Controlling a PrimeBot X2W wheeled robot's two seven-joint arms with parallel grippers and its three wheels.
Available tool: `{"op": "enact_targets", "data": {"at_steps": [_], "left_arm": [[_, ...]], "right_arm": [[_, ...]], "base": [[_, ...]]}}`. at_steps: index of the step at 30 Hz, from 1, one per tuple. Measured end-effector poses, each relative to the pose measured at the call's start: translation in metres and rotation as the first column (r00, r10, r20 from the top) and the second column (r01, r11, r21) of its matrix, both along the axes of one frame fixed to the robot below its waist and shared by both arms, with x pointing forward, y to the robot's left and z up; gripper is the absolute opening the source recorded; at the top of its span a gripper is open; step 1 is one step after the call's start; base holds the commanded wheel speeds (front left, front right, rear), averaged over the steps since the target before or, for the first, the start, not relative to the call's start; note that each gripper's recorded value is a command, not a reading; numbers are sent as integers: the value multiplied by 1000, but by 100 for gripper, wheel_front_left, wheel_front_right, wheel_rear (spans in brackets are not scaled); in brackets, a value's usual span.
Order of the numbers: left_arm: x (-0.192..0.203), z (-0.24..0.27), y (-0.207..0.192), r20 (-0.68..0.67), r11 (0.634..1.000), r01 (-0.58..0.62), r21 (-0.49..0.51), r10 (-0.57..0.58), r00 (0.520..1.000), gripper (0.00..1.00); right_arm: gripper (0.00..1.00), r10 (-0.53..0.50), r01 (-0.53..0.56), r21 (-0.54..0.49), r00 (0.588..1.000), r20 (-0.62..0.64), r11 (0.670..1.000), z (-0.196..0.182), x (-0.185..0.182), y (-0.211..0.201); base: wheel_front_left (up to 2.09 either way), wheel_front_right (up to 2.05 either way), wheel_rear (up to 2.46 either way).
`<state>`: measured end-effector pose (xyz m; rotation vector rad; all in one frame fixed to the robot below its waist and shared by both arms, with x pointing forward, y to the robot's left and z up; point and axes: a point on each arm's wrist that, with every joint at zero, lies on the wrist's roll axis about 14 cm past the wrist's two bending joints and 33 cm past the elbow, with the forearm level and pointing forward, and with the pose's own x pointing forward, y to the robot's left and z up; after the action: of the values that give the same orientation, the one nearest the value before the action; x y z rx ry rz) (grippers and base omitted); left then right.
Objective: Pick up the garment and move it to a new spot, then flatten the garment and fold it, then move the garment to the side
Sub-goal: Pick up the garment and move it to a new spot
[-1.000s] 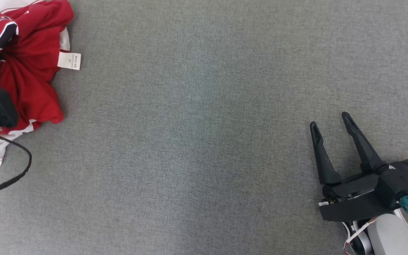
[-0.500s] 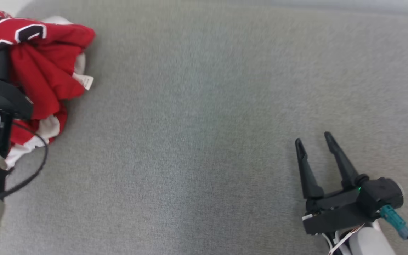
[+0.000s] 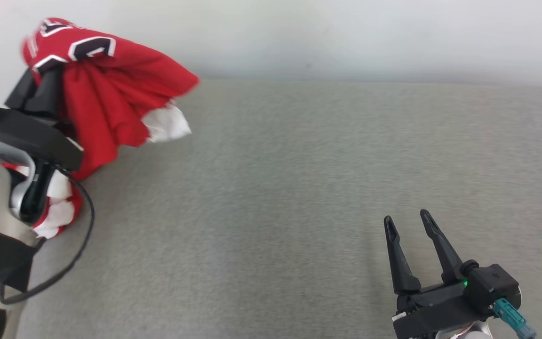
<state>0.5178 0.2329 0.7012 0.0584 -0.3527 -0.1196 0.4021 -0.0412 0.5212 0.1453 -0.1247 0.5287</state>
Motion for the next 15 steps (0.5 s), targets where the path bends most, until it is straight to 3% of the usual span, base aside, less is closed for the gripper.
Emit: {"op": "enact_targets", "data": {"at_steps": [8,15], "left_arm": [[-12,35,-87,76,973,231,-28,-228,971,0],[-26,52,-168,117,901,431,-40,-425,898,0]], "right_arm": [[100,-106,105,7,994,39,994,18,-17,-32],[100,-205,205,15,977,64,979,28,-31,-63]], "base": [[0,0,0],[0,0,0]]}}
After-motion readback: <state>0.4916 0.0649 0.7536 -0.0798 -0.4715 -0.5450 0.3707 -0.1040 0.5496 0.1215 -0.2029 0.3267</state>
